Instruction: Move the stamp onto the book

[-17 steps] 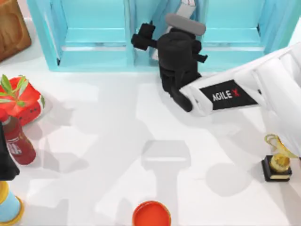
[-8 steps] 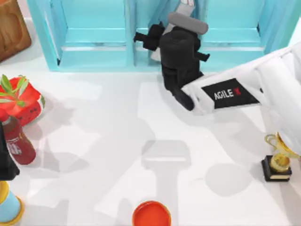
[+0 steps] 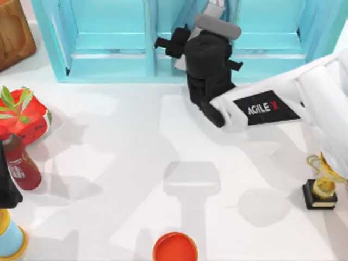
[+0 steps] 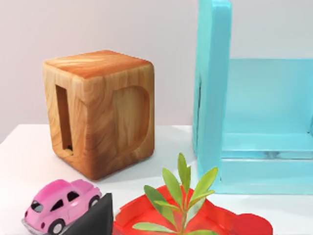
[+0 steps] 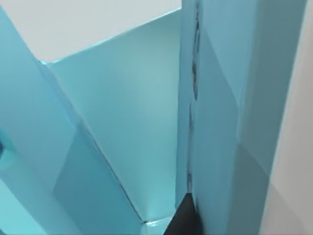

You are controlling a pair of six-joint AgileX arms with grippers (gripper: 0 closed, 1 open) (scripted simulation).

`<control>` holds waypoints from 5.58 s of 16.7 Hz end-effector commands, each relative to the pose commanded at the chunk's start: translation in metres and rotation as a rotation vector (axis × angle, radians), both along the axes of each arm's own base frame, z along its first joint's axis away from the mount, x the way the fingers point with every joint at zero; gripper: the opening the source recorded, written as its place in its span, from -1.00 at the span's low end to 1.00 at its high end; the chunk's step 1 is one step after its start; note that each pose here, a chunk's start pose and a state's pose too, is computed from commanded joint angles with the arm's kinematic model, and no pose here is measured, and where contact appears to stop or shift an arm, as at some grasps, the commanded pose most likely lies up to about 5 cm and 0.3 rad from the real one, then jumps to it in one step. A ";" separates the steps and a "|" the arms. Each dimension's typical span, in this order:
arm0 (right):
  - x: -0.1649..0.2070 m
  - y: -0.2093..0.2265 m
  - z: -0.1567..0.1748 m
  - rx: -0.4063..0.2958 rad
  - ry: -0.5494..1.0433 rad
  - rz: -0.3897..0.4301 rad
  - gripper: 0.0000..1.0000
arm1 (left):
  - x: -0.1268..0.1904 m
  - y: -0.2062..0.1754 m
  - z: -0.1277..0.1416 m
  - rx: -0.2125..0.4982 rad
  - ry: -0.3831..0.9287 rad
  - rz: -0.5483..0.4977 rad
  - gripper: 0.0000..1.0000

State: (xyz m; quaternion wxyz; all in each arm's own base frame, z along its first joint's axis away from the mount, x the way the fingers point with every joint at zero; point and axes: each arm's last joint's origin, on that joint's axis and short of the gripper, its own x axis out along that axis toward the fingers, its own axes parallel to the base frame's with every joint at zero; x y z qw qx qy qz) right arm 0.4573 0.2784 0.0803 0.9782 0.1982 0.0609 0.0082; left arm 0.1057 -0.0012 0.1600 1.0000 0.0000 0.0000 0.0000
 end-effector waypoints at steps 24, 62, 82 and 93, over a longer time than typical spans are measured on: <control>-0.200 0.005 0.197 -0.005 0.006 0.004 -1.00 | 0.000 0.000 0.000 0.000 0.000 0.000 1.00; -0.246 -0.068 0.054 -1.880 -0.187 0.498 -1.00 | 0.000 0.000 0.000 0.000 0.000 0.000 1.00; -0.245 -0.069 0.022 -1.881 -0.178 0.504 -0.25 | 0.000 0.000 0.000 0.000 0.000 0.000 1.00; -0.245 -0.069 0.022 -1.881 -0.178 0.504 1.00 | 0.000 0.000 0.000 0.000 0.000 0.000 1.00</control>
